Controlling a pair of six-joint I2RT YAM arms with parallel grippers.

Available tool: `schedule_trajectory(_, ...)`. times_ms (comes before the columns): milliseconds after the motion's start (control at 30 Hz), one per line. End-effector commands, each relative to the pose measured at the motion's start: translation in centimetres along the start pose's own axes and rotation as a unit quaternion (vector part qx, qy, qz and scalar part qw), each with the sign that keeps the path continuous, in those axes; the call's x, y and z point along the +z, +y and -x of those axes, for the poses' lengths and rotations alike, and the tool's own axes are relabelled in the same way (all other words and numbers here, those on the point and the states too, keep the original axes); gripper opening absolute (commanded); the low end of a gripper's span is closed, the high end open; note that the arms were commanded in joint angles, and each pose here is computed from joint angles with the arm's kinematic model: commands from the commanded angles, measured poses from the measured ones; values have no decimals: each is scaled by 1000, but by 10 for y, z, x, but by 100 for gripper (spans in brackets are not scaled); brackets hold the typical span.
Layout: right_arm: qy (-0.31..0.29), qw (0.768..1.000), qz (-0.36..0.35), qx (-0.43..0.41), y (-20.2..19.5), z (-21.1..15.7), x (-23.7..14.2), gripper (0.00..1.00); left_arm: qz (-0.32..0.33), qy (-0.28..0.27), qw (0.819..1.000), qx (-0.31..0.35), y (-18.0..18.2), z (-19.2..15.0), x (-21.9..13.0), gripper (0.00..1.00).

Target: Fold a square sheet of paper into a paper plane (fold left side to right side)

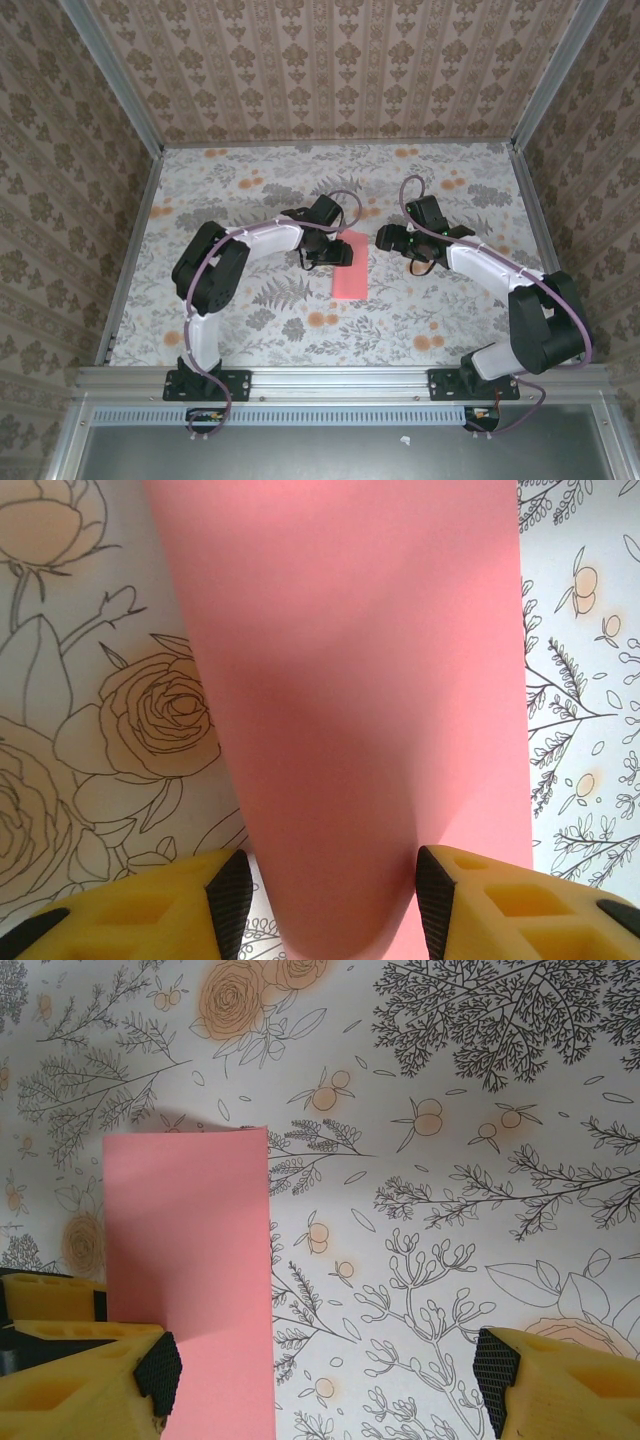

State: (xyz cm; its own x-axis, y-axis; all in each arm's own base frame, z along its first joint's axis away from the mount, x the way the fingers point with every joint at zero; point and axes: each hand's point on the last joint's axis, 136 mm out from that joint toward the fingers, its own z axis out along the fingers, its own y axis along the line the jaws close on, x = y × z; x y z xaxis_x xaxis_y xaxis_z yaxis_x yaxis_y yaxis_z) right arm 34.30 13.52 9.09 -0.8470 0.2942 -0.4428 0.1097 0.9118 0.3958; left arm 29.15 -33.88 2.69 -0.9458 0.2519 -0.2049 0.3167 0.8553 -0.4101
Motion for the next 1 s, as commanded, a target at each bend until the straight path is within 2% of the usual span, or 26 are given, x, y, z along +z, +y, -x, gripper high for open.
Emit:
schedule_trajectory(0,5,1000,15,3,4,-1,0,78,23,43,999,7,13,-23,24,51)
schedule_trajectory(133,38,998,49,6,16,-10,10,67,25,42,999,8,13,-23,23,52)
schedule_trajectory(433,108,985,131,39,52,-32,43,24,28,44,999,8,13,-23,24,51)
schedule_trajectory(633,128,983,122,40,56,-41,55,21,29,44,999,5,13,-23,24,51)
schedule_trajectory(967,93,991,86,38,42,-32,45,22,34,46,998,-5,15,-23,27,52)
